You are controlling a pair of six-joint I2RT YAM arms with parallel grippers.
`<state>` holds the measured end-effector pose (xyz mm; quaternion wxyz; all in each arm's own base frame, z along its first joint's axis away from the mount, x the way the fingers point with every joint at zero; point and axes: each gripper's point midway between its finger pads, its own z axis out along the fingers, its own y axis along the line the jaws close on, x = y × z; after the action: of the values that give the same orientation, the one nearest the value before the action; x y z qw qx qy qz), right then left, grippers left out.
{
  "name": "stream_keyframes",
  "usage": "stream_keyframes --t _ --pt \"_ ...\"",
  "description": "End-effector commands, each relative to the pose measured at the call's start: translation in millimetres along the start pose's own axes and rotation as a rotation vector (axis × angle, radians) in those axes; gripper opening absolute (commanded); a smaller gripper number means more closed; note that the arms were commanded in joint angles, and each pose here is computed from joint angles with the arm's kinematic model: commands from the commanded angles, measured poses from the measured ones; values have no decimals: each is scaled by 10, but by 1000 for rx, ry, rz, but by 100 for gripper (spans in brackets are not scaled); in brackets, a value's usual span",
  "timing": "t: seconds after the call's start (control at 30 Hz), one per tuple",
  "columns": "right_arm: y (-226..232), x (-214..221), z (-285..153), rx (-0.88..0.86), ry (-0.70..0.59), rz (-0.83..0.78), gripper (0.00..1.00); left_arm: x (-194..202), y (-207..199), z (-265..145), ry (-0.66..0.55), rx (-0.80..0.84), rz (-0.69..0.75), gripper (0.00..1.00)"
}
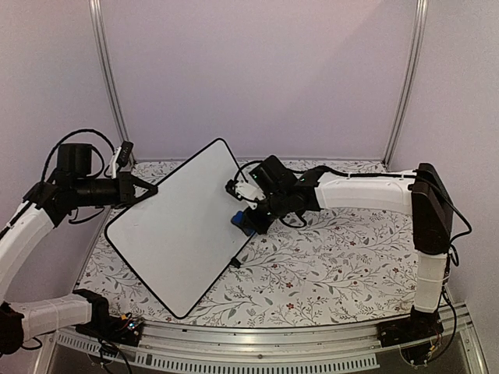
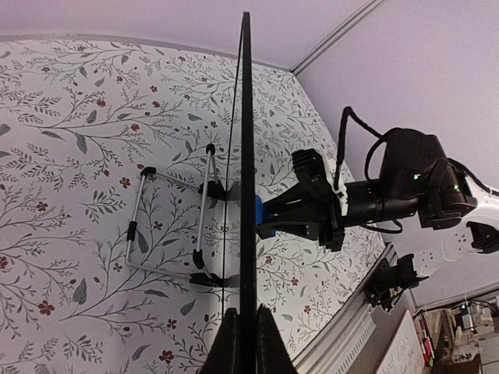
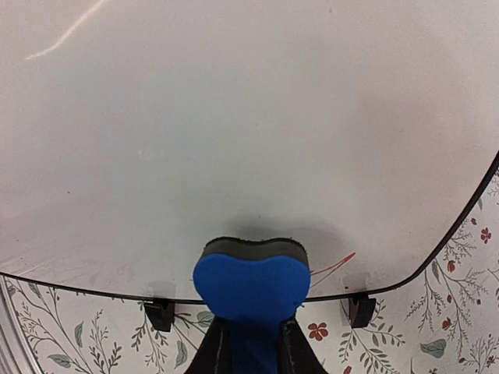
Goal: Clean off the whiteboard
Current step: Erase the whiteboard at the center of the board.
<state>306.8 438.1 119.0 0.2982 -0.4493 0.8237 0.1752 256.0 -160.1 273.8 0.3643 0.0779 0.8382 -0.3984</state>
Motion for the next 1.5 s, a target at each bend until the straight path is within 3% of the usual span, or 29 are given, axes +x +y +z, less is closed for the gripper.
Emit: stream_keyframes --t 0.0,0.37,1.07,1.23,1.47 --pt "-64 -370 -151 26 -100 3 9 -100 -207 -99 -50 64 51 0" --pt "-140 140 277 -2 14 31 9 -45 -208 -126 -48 63 51 0" --pt "-62 747 477 -65 151 41 9 -39 -183 -101 -47 62 46 0" --pt "-73 623 402 -56 124 33 9 -36 -177 -88 -45 64 44 0" --pt "-89 79 126 -32 -7 15 9 -45 -170 -92 -48 59 41 0"
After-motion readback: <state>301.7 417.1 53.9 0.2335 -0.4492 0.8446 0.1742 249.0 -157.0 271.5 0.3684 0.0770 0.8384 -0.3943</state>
